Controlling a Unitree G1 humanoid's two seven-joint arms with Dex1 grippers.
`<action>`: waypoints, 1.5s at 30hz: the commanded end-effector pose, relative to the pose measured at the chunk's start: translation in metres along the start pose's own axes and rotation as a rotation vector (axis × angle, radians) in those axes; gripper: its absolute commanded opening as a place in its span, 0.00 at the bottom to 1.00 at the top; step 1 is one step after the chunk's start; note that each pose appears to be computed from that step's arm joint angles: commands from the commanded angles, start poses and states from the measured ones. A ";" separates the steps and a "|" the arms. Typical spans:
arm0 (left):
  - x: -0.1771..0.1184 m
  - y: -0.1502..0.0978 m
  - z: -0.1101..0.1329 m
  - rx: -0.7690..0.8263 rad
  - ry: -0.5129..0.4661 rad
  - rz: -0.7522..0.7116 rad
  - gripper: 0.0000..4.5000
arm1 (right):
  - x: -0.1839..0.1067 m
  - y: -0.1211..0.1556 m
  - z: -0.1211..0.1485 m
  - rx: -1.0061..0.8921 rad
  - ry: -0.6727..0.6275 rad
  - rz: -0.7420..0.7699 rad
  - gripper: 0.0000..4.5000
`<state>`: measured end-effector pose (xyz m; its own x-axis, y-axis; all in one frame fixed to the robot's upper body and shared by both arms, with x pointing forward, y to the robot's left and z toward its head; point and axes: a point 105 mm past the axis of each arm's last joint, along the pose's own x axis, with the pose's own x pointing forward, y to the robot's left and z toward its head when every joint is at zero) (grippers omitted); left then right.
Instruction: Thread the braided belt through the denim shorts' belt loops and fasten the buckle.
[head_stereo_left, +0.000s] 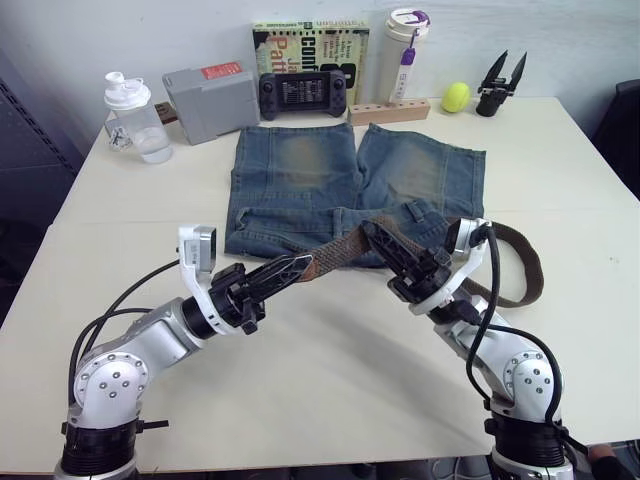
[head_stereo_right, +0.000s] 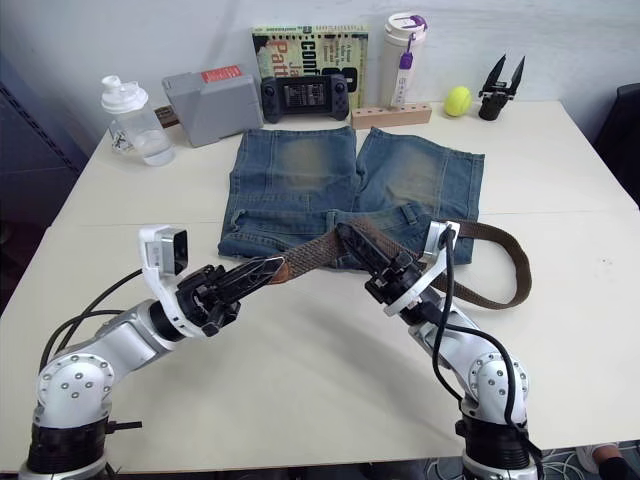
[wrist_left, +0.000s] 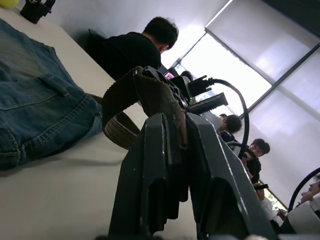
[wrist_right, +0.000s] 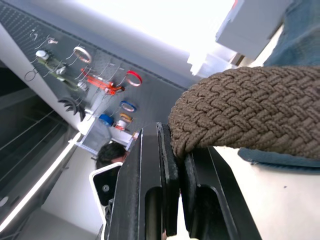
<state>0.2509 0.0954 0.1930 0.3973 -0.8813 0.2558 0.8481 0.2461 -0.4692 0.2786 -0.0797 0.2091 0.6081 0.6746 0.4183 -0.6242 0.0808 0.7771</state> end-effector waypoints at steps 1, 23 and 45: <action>-0.002 0.012 -0.012 0.176 0.125 0.048 0.48 | -0.002 0.008 0.016 -0.018 -0.054 0.019 0.00; 0.022 0.167 -0.012 1.209 0.724 0.094 0.88 | -0.072 -0.022 0.127 -0.126 -0.371 -0.312 0.00; -0.047 0.080 -0.015 1.166 0.538 0.035 0.01 | -0.072 0.011 0.146 -0.163 -0.374 -0.217 0.00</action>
<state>0.3095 0.1546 0.1090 0.4891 -0.8234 -0.2875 0.7660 0.2479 0.5932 0.3087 -0.2312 0.2357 0.8829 0.3182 0.3453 -0.4462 0.3397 0.8279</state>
